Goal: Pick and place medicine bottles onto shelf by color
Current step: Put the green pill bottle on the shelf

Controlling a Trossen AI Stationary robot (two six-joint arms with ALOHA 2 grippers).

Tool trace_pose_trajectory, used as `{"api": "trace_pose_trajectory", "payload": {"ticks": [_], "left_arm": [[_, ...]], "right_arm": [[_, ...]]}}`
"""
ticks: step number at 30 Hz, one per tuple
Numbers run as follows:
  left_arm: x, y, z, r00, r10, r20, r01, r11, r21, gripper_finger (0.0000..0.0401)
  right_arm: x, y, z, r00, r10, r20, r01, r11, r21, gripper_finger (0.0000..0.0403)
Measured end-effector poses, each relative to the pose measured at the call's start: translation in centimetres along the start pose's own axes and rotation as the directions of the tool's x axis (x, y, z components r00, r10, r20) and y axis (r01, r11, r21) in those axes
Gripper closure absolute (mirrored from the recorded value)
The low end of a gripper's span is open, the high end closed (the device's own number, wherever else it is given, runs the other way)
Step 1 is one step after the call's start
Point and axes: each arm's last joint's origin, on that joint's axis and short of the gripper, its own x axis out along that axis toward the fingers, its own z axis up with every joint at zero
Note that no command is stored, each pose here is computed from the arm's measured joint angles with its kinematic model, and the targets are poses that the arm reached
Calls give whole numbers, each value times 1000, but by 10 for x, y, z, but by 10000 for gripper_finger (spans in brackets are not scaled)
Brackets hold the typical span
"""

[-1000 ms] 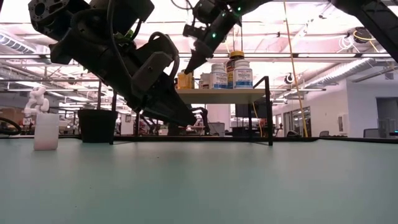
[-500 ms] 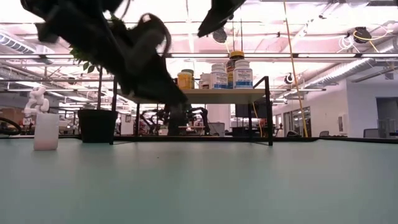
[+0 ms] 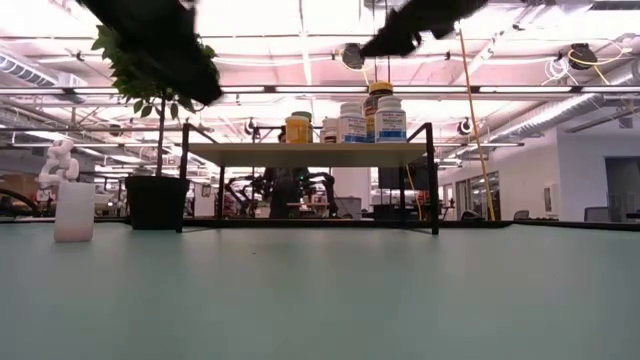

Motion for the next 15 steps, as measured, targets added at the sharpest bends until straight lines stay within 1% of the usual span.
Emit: {"api": "trace_pose_trajectory", "payload": {"ticks": [1,3,5,6,8,11,13,15], "left_arm": [[-7,-1,2,999,-20,-35,20,1000,3,190],[-19,-5,8,990,-91,-110,89,996,-20,190],[-33,-7,7,968,-139,-210,135,990,-37,190],[-39,-9,8,955,-170,-243,159,985,-66,190],[-52,-14,8,923,-233,-305,202,971,-129,190],[-68,-21,1,859,-319,-400,249,944,-218,190],[-78,-26,-3,818,-372,-438,254,918,-304,190],[-86,-29,-8,785,-401,-472,215,891,-400,190]], "right_arm": [[2,6,-7,1000,15,-5,-14,1000,8,121],[7,17,-23,999,46,-26,-46,999,27,121],[12,28,-34,998,68,5,-68,997,35,121],[15,33,-42,997,80,13,-81,996,40,121],[20,43,-57,994,101,51,-103,994,42,121],[23,55,-75,984,126,128,-133,990,42,122],[22,60,-86,973,135,187,-147,988,51,122],[21,64,-97,964,140,228,-160,985,71,122]]}}
